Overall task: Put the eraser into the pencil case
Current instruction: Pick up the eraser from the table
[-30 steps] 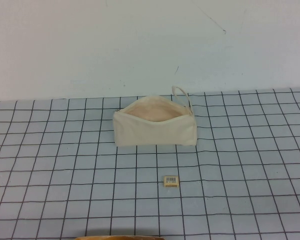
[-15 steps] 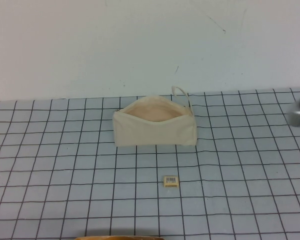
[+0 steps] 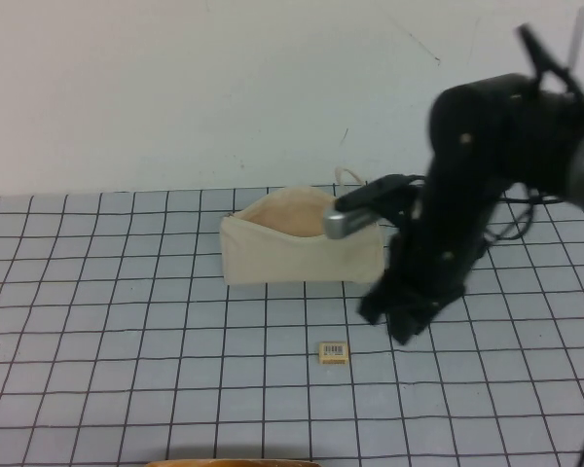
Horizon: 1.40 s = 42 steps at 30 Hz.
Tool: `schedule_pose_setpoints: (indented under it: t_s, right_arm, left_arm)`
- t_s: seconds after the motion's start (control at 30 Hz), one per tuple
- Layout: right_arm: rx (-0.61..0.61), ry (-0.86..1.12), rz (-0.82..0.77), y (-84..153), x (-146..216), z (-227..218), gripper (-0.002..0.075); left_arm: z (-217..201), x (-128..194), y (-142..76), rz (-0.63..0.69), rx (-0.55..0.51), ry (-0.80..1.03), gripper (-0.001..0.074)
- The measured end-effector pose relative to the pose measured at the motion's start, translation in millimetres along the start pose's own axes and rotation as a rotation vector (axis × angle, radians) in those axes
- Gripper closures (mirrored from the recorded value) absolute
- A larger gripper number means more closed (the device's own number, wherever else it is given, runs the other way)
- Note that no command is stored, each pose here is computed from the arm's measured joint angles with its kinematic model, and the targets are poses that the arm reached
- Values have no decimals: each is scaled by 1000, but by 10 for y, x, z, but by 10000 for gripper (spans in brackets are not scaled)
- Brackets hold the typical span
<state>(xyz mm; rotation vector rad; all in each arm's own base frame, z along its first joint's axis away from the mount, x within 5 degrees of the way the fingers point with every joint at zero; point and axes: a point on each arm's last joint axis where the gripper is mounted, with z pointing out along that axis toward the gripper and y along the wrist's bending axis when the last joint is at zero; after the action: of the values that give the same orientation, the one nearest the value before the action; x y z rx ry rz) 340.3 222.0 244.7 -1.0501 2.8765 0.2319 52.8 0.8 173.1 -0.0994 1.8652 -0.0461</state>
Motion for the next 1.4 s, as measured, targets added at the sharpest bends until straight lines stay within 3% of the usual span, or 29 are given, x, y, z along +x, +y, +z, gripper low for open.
schedule_pose_setpoints:
  t_s: [0.2, 0.33, 0.7, 1.0, 1.1, 1.23, 1.4]
  right_arm:
    - [-15, -87, 211, 60, -378, 327, 246]
    - [0, -134, 332, 76, -476, 491, 189]
    - [92, -121, 330, 287, -549, 868, 176]
    - [111, -91, 340, 288, -549, 1057, 182]
    - [116, -91, 335, 301, -551, 1063, 240]
    - [117, -99, 319, 302, -586, 1039, 410]
    - [116, -129, 212, 380, -638, 789, 405]
  left_arm:
    - [0, 0, 0, 0, 0, 0, 737]
    - [0, 0, 0, 0, 0, 0, 737]
    - [0, 0, 0, 0, 0, 0, 737]
    - [0, 0, 0, 0, 0, 0, 737]
    - [0, 0, 0, 0, 0, 0, 737]
    - [0, 0, 0, 0, 0, 0, 736]
    - [0, 0, 0, 0, 0, 0, 736]
